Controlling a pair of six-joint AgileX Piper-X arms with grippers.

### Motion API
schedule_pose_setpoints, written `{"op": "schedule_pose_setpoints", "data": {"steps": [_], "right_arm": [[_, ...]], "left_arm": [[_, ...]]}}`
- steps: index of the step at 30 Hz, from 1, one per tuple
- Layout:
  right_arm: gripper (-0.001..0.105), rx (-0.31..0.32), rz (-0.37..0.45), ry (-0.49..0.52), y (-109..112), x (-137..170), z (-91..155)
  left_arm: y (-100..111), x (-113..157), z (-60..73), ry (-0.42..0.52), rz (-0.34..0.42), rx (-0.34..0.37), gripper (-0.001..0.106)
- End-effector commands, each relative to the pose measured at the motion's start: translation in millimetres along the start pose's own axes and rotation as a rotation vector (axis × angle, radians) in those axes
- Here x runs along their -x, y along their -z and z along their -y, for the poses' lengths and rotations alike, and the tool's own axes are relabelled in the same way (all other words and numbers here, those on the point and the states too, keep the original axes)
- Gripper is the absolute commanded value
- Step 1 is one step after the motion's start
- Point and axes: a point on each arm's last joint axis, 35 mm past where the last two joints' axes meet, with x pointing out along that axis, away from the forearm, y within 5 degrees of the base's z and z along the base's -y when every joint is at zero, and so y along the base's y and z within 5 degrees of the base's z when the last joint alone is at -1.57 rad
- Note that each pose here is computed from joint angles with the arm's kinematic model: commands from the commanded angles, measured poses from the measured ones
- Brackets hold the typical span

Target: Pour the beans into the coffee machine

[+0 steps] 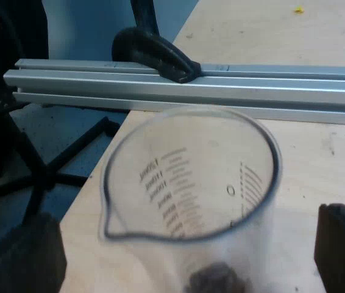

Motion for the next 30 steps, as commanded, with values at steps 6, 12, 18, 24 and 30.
{"op": "schedule_pose_setpoints", "data": {"steps": [6,12,18,24,30], "right_arm": [[0.078,0.005,0.011,0.020,-3.3,0.7,1.2],[0.078,0.005,0.005,0.035,-3.1,0.7,1.8],[0.078,0.005,0.005,0.035,-3.1,0.7,1.8],[0.078,0.005,0.007,0.036,-3.3,0.7,1.9],[0.078,0.004,-0.016,0.155,-4.8,1.3,6.9]], "left_arm": [[-10.7,-12.8,3.0,0.037,0.031,0.002,0.083],[-10.5,-12.8,3.0,0.037,0.029,0.002,0.064],[-10.5,-12.8,3.0,0.037,0.029,0.002,0.014],[-10.4,-7.4,2.8,0.033,-0.022,0.001,0.000],[-21.8,11.7,4.7,0.073,-0.110,0.002,0.000]]}}
